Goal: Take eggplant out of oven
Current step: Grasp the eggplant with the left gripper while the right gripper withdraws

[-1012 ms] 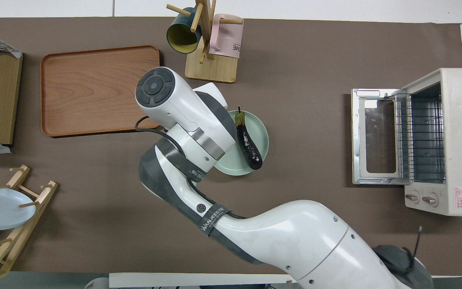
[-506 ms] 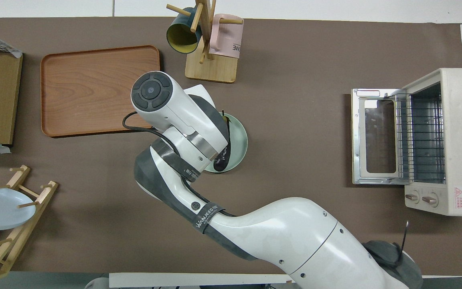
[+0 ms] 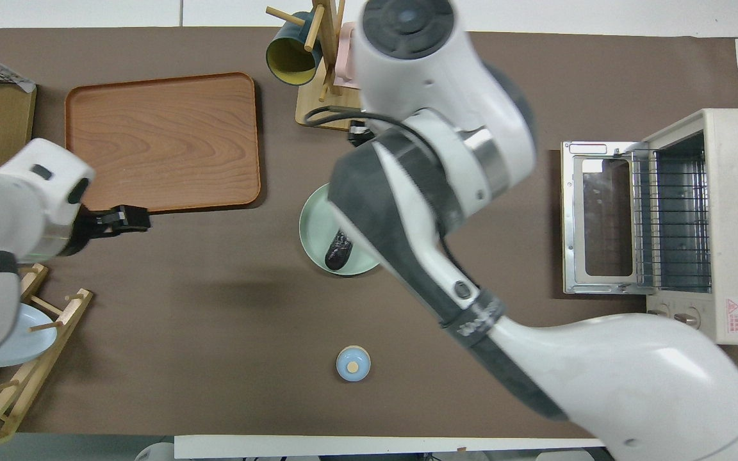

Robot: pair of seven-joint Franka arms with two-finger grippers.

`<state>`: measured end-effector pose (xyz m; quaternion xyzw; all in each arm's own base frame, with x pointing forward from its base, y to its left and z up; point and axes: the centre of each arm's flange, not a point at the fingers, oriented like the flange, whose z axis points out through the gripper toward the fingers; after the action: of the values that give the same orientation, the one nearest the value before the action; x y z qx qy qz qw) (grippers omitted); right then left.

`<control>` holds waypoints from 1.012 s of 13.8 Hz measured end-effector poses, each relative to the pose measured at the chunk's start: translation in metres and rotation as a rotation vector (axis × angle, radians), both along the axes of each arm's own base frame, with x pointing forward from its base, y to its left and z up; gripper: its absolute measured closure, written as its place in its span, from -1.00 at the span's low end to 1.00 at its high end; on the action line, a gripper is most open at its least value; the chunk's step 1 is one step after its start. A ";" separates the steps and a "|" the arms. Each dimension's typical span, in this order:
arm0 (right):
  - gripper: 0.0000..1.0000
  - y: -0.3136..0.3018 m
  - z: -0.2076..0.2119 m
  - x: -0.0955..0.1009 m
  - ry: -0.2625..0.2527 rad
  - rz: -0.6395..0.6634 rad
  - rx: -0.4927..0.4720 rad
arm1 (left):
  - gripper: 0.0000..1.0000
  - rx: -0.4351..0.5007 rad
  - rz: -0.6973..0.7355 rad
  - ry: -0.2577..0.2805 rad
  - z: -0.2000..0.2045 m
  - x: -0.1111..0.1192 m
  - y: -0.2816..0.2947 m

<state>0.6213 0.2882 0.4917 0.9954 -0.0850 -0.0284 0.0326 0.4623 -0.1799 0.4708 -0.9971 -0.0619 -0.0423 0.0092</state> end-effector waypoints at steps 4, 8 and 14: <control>0.85 -0.090 -0.103 -0.018 0.024 0.018 -0.005 | -1.00 -0.075 0.069 -0.086 -0.076 -0.020 -0.157; 0.98 -0.125 -0.156 -0.041 0.059 0.073 -0.072 | -1.00 -0.104 0.100 -0.113 -0.122 -0.022 -0.240; 0.98 -0.161 -0.189 -0.051 0.090 0.137 -0.186 | -0.11 -0.053 0.089 -0.080 -0.166 -0.025 -0.265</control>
<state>0.5701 0.1273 0.3030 0.9893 -0.0177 -0.0629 0.1305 0.4368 -0.4454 0.3051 -0.9908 -0.1074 -0.0800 -0.0178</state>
